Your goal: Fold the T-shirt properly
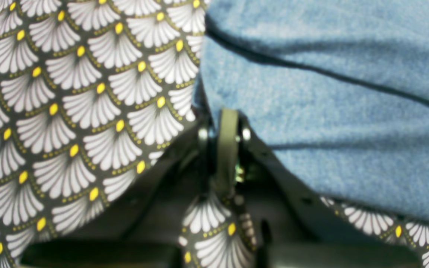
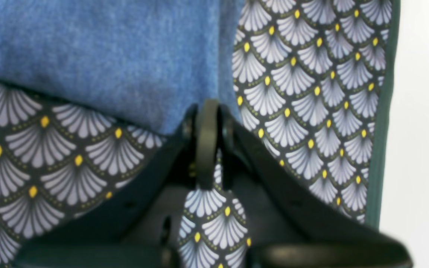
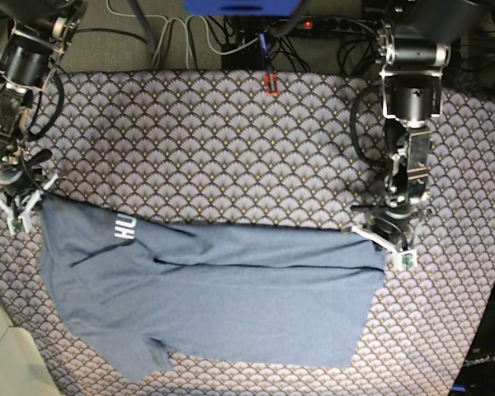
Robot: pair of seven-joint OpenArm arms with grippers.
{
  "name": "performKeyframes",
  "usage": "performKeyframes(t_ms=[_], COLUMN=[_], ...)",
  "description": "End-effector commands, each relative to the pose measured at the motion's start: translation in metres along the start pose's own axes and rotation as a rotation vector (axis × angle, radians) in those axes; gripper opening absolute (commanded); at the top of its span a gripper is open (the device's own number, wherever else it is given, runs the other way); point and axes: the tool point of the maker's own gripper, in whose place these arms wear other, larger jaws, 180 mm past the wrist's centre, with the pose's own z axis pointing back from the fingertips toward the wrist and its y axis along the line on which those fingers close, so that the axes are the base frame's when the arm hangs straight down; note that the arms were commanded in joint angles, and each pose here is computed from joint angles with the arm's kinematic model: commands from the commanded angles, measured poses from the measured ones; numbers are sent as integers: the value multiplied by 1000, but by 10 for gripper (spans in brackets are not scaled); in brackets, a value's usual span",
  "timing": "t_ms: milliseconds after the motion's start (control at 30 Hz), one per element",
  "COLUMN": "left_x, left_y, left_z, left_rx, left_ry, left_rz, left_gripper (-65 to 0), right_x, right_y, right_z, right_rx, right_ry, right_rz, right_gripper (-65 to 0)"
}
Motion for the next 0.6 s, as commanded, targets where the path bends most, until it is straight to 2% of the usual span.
performKeyframes(t_ms=[0,400,567], left_x=[25,12,6], left_y=[5,7,20], left_z=[-1,14,26], left_rx=[10,4,16], left_ry=[-60,-68,-74], left_rz=[-11,-27,-51], left_gripper=[-647,-647,-647], right_x=[17,-12,-12], right_y=[-12,-11,-7], right_z=[3,13,29], right_rx=[-21,-26,-34], right_ry=[-48,-1,-28], right_rz=[5,31,68], right_gripper=[-650,-650,-650])
